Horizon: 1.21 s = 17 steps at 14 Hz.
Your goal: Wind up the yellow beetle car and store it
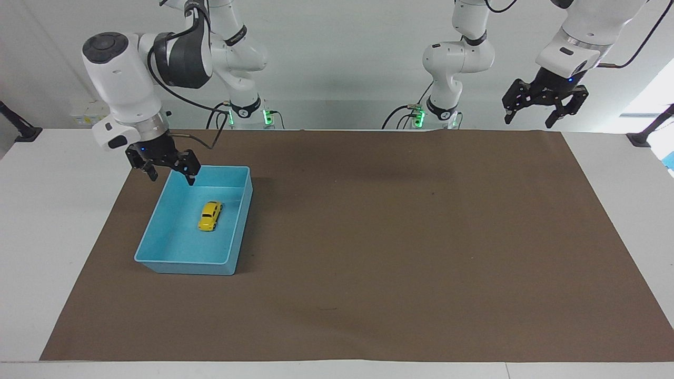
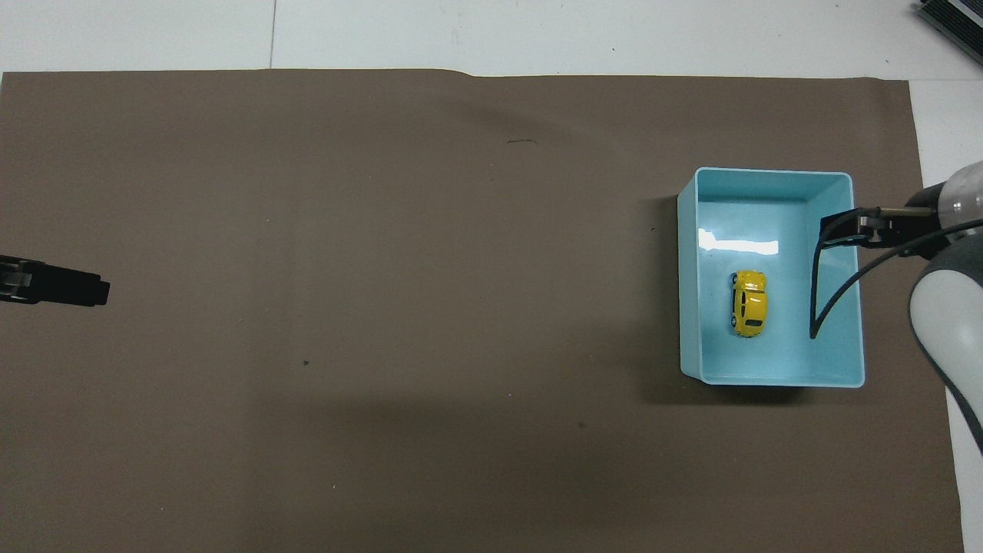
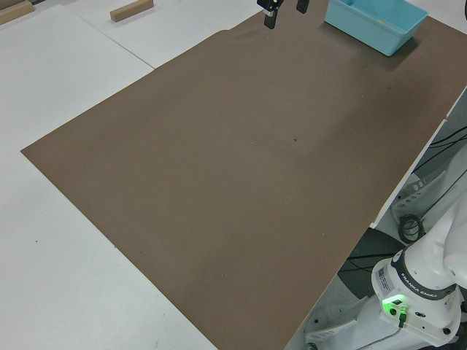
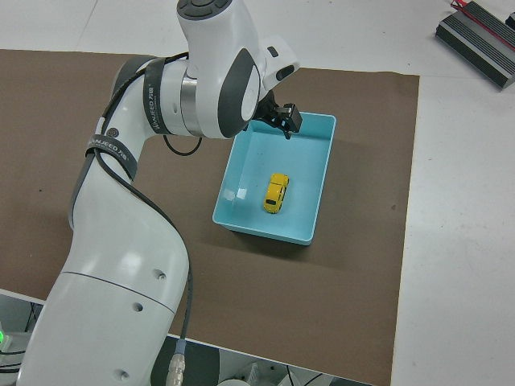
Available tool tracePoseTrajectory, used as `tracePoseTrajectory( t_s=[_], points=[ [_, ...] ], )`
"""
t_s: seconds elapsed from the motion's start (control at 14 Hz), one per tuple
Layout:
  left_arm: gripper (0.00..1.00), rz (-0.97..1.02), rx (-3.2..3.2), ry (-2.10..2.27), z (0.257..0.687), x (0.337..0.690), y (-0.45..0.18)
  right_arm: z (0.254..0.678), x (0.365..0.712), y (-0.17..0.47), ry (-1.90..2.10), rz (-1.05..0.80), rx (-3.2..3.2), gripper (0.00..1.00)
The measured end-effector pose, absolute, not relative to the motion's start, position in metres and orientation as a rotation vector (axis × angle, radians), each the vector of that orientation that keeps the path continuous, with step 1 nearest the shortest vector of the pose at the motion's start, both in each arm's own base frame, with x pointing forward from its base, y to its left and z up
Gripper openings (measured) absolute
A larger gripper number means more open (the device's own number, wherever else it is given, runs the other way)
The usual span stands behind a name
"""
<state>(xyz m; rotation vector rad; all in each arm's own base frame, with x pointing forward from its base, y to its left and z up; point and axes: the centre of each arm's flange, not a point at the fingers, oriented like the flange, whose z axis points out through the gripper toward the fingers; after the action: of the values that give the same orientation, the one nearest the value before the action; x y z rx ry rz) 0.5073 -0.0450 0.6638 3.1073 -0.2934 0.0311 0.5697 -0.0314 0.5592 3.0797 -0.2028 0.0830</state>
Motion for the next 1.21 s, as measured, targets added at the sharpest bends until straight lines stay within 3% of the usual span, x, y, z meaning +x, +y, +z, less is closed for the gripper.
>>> tracePoseTrajectory(
  t_s=[0.5,1.21],
  points=[
    [1.00,0.031,3.107,-0.293,0.664,0.507,-0.045,0.626,0.551,-0.032,-0.226,-0.037,3.087,1.00],
    [1.00,0.031,3.107,-0.293,0.664,0.507,-0.045,0.633,0.550,-0.027,-0.228,-0.059,3.130,1.00]
  ],
)
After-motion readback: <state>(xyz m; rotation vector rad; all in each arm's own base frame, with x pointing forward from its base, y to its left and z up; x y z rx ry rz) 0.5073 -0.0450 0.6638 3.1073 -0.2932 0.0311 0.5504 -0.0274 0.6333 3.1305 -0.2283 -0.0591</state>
